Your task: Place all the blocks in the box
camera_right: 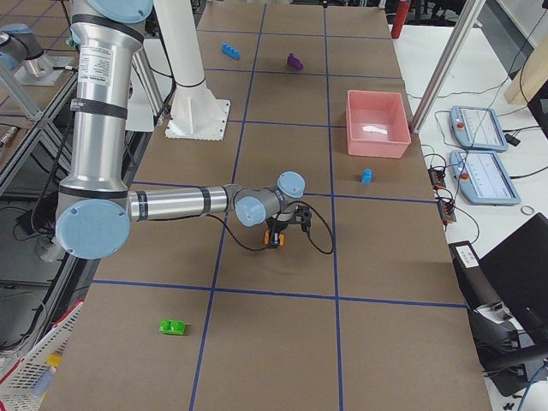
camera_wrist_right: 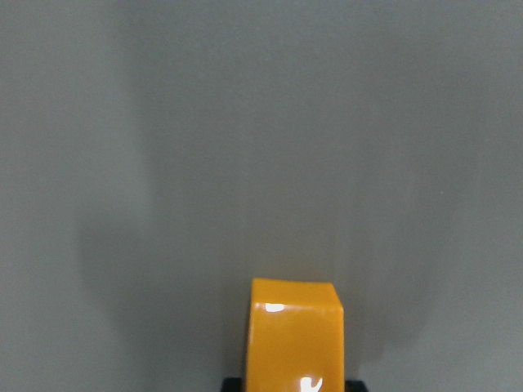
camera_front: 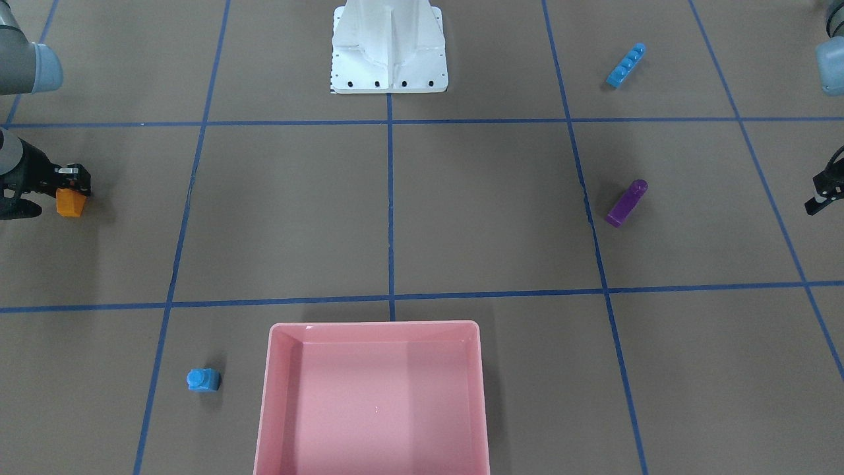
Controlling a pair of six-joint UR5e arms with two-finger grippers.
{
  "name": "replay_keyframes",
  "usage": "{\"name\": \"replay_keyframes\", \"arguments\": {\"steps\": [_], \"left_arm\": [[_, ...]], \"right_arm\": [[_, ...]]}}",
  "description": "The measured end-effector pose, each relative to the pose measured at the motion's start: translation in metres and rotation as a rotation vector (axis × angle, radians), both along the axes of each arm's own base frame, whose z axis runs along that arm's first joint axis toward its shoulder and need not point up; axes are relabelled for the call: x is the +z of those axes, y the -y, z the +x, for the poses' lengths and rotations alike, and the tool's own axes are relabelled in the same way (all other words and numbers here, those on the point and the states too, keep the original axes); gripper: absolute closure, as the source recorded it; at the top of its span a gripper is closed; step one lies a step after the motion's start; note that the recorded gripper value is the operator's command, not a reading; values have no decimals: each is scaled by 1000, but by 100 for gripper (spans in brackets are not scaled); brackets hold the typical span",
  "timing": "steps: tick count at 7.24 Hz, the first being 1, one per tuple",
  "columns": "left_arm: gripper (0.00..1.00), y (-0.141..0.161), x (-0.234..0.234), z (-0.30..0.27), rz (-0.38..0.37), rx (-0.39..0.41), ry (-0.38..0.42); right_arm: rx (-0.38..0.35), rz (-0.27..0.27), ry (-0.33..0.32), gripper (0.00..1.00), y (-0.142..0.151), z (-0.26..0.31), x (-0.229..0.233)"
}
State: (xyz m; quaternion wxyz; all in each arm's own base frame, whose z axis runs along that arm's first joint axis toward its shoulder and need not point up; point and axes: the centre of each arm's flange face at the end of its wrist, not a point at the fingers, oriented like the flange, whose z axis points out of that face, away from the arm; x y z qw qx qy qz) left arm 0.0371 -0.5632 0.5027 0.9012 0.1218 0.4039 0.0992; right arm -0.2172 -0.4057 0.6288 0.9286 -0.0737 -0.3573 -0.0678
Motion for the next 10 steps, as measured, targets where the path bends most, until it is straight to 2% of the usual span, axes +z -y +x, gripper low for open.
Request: {"name": "replay_keyframes", "arguments": {"steps": [2,3,4,6,8,10], "left_arm": [[0,3,-14,27,-19,3,-10],[0,0,-26,53,-26,12,-20],[0,-10,-40,80,-27,22,-19],[1,-50,-65,138,-20,18,10],[1,-85,-63,184,53,101,39],[1,-110,-53,232,101,202,85]], "right_arm": [[26,9,16,100,7,11,-10],[66,20,38,100,15,28,-24],[117,26,77,100,26,53,-41],[207,32,182,100,54,98,-80],[256,25,226,100,109,111,-148],[273,-16,208,100,165,98,-243]]}}
